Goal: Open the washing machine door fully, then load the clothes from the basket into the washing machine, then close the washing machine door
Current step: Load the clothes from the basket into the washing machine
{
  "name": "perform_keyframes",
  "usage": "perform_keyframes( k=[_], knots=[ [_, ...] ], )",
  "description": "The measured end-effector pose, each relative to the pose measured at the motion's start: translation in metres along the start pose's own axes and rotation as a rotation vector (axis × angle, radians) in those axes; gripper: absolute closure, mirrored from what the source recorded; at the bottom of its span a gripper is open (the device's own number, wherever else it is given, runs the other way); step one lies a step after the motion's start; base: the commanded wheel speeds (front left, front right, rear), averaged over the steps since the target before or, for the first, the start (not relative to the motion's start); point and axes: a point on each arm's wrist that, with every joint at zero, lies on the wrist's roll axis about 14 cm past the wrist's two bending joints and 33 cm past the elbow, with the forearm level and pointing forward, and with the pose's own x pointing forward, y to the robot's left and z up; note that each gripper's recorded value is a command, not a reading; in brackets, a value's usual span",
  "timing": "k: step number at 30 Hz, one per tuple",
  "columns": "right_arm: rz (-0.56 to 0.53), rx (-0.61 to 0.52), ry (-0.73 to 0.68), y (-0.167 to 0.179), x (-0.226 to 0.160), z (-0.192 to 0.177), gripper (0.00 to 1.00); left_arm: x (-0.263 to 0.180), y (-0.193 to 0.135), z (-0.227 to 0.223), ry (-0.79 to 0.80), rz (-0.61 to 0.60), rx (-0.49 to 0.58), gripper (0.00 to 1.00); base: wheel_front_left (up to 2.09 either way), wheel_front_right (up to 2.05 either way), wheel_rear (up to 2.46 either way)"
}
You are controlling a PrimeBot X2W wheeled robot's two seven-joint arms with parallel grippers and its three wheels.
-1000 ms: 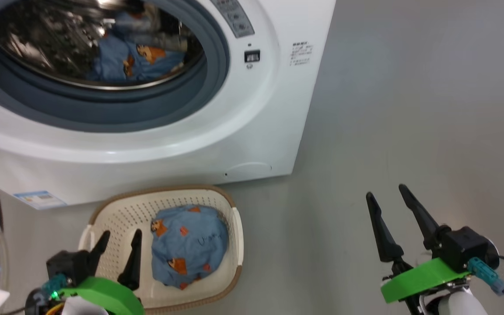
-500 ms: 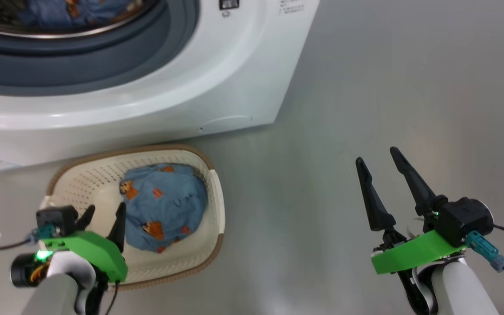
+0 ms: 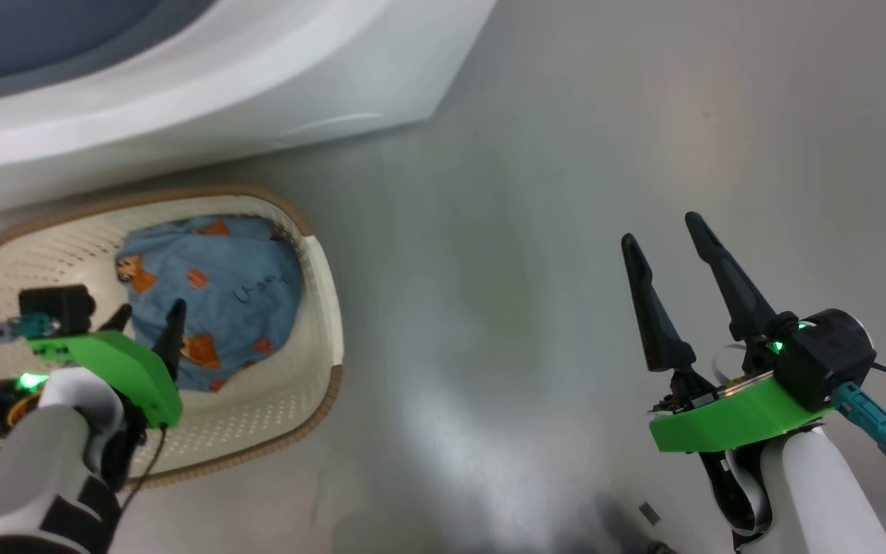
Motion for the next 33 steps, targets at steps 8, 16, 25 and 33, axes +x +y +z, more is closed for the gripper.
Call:
perform_keyframes(
  k=[8, 16, 25, 33],
  knots=[
    [-0.049, -0.033, 0.047, -0.02, 0.0, -0.02, 0.0, 0.034, 0.021, -0.019, 0.077, 0.037, -0.019, 0.0, 0.0, 0.0, 0.0],
    [-0.074, -0.068, 0.086, -0.031, 0.0, -0.036, 0.0, 0.073, 0.024, -0.02, 0.097, 0.029, -0.031, 0.0, 0.0, 0.0, 0.0],
    [-0.092, -0.104, 0.13, -0.04, -0.003, -0.053, 0.0, 0.099, 0.045, -0.041, 0.17, 0.063, -0.007, 0.0, 0.0, 0.0, 0.0],
    [-0.103, -0.103, 0.148, -0.041, -0.011, -0.057, 0.0, 0.105, 0.043, -0.039, 0.178, 0.054, 0.017, 0.0, 0.0, 0.0, 0.0]
  ],
)
